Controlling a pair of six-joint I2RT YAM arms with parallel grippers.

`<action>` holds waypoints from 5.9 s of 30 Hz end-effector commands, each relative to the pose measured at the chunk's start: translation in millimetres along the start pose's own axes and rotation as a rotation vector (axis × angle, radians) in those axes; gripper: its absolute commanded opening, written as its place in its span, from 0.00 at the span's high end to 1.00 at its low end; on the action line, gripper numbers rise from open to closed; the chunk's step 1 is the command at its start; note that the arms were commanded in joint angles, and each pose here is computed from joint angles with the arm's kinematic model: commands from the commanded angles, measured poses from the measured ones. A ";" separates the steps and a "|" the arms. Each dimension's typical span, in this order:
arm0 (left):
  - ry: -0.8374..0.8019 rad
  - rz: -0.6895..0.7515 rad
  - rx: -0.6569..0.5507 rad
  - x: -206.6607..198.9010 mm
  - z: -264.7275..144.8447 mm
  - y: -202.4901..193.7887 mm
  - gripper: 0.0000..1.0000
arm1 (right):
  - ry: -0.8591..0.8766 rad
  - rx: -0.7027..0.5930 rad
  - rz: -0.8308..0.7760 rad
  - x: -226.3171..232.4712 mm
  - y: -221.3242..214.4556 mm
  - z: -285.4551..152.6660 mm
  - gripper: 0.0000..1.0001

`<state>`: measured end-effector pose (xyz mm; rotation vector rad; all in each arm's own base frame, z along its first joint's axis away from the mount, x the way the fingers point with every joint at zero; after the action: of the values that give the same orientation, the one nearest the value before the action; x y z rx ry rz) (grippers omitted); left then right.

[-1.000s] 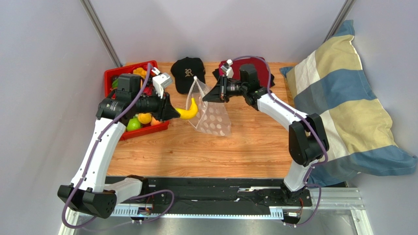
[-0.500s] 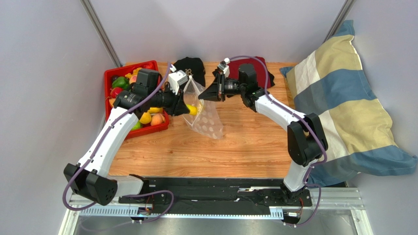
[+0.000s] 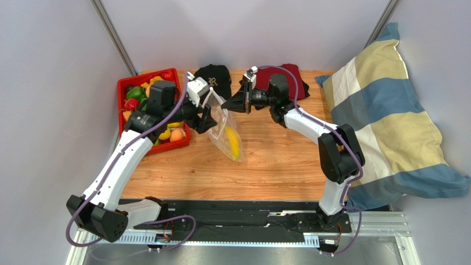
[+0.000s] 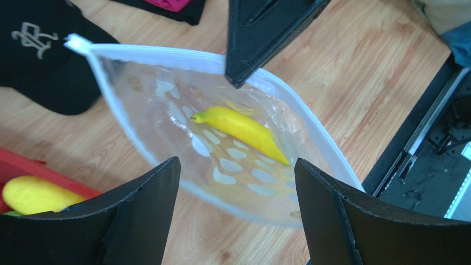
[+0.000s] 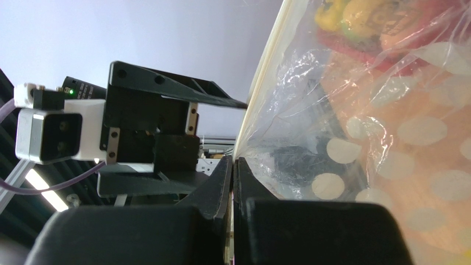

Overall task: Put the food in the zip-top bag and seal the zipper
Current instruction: Place the fake fruit in the zipper food storage bag, then pick up the fake fruit from the bin, then place the fake fruit in the zipper food storage bag, then pick up the fake fruit from the bin, then place the fake fruit in the zipper food storage bag.

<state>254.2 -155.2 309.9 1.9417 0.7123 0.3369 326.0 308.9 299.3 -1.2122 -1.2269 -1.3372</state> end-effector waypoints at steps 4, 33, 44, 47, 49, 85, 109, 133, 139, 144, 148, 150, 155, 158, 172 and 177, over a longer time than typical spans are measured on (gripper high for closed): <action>0.191 -0.153 -0.022 40.2 -58.4 3.0 0.18 | -0.047 -0.025 -0.020 -8.1 7.4 -19.1 1.00; 0.578 -0.473 0.505 177.2 -27.8 -173.1 0.25 | -0.571 0.002 -0.445 -42.8 -11.5 -26.1 1.00; 0.468 -0.357 0.228 124.9 -60.3 -72.6 0.81 | -0.634 -0.001 -0.491 -42.6 -13.1 -24.0 1.00; 0.338 -0.246 0.095 83.2 -60.4 -24.1 0.82 | -0.637 -0.002 -0.488 -41.4 -11.0 -21.9 1.00; 0.276 -0.171 0.018 60.4 -62.4 6.0 0.82 | -0.638 -0.003 -0.490 -39.6 -10.6 -21.3 1.00; 0.299 -0.105 0.318 154.2 -31.0 -71.5 0.10 | -0.693 -0.029 -0.615 -9.4 -13.8 -32.8 1.00; -0.150 0.449 0.773 225.8 10.5 -148.8 0.28 | -0.657 0.022 -0.578 -17.2 -17.6 -28.0 1.00; -0.049 0.537 0.690 238.5 22.5 -147.6 0.38 | -0.639 0.054 -0.540 -26.6 -15.9 -20.6 1.00; -0.012 0.531 0.643 223.7 13.0 -141.8 0.61 | -0.623 0.055 -0.524 -29.2 -15.1 -17.5 1.00; 0.058 0.463 0.474 199.2 -16.7 -77.9 0.89 | -0.629 0.052 -0.534 -29.2 -16.5 -19.7 1.00; 0.071 0.311 0.190 157.5 -40.9 -0.3 1.00 | -0.622 0.051 -0.533 -26.3 -16.6 -19.3 1.00; 0.046 0.293 0.093 130.6 -45.2 27.9 1.00 | -0.620 0.044 -0.545 -23.3 -15.2 -19.0 1.00; 0.075 0.139 -0.034 77.0 -25.7 70.9 1.00 | -0.627 0.041 -0.535 -25.5 -13.9 -18.9 1.00; 0.070 0.011 -0.136 47.1 -7.3 80.5 1.00 | -0.630 0.041 -0.523 -27.1 -14.4 -19.0 1.00; 0.110 -0.350 -0.144 -14.7 48.6 30.0 1.00 | -0.620 0.031 -0.498 -23.3 -14.9 -18.3 1.00; 0.204 -0.136 -0.348 -6.7 4.1 98.0 1.00 | -0.614 0.031 -0.498 -21.5 -15.5 -18.2 1.00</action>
<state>276.9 -204.9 294.6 1.7554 1.0525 0.2817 307.9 286.0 261.4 -1.4422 -2.1025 -1.2455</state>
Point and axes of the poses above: each gripper's point midway between its finger pads, its own z axis out along the fingers, its own x axis along the line the jaws close on, y = z × x, the point moved 6 cm from there along -z, back along the fingers, and after that the axes turned 2 degrees about z, right-handed, at the moved point
